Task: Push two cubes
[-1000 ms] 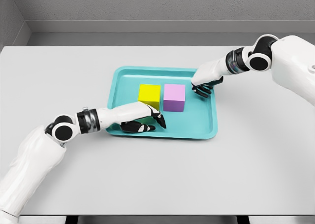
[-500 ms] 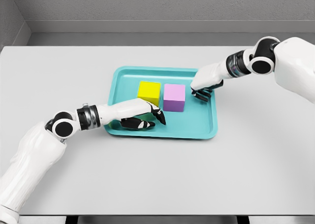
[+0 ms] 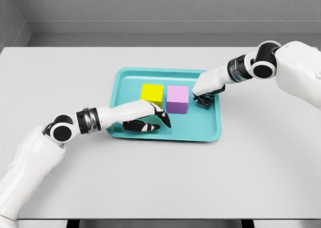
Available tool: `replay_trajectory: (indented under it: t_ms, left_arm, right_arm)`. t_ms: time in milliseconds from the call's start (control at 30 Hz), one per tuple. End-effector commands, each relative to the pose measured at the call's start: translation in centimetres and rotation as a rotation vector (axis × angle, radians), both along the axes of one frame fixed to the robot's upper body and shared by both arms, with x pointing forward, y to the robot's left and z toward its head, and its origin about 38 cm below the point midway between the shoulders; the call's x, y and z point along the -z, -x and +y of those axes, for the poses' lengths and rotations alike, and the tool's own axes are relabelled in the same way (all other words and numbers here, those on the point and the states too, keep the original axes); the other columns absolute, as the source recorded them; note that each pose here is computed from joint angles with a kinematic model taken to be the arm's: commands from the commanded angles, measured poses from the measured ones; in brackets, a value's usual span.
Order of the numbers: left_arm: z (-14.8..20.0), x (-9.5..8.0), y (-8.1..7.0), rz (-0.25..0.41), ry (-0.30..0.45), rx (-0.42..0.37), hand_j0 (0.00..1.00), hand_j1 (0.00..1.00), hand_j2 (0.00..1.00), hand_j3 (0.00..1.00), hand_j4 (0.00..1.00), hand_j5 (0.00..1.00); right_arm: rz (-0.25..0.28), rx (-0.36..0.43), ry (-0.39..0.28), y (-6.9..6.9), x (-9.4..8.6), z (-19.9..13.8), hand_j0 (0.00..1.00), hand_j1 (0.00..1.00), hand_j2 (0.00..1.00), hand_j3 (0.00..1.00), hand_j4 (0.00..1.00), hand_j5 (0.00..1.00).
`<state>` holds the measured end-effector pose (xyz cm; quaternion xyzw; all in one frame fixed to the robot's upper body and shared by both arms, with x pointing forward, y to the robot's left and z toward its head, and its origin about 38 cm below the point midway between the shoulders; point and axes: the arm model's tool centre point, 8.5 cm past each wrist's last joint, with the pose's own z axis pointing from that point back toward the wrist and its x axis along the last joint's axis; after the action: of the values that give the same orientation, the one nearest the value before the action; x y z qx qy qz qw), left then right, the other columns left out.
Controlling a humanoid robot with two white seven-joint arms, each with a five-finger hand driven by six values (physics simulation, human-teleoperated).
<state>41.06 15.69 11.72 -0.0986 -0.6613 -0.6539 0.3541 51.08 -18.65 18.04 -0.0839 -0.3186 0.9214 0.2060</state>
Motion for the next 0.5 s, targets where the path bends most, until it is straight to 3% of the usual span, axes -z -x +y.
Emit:
replay_trajectory:
  t_ms: [0, 267, 367, 467]
  left_arm:
    - [0.8, -1.5, 0.4, -0.017, 0.029, 0.01, 0.53, 0.53, 0.53, 0.53, 0.53, 0.53]
    - [7.7, -3.1, 1.2, -0.002, -0.008, -0.044, 0.53, 0.53, 0.53, 0.53, 0.53, 0.53]
    - [10.4, -3.5, 0.8, -0.003, -0.063, -0.084, 0.54, 0.54, 0.54, 0.54, 0.54, 0.54]
    - [11.4, -3.0, 0.0, 0.014, -0.07, -0.121, 0.54, 0.54, 0.54, 0.54, 0.54, 0.54]
  right_arm:
    - [0.0, 0.001, -0.004, 0.0, 0.0, 0.1, 0.15, 0.15, 0.15, 0.15, 0.15, 0.15]
    - [0.005, -0.018, -0.004, 0.3, 0.1, 0.8, 0.15, 0.15, 0.15, 0.15, 0.15, 0.15]
    - [0.007, -0.027, -0.006, 0.3, 0.2, 1.3, 0.14, 0.14, 0.14, 0.14, 0.14, 0.14]
    - [0.006, -0.029, -0.008, 0.3, 0.2, 1.5, 0.15, 0.15, 0.15, 0.15, 0.15, 0.15]
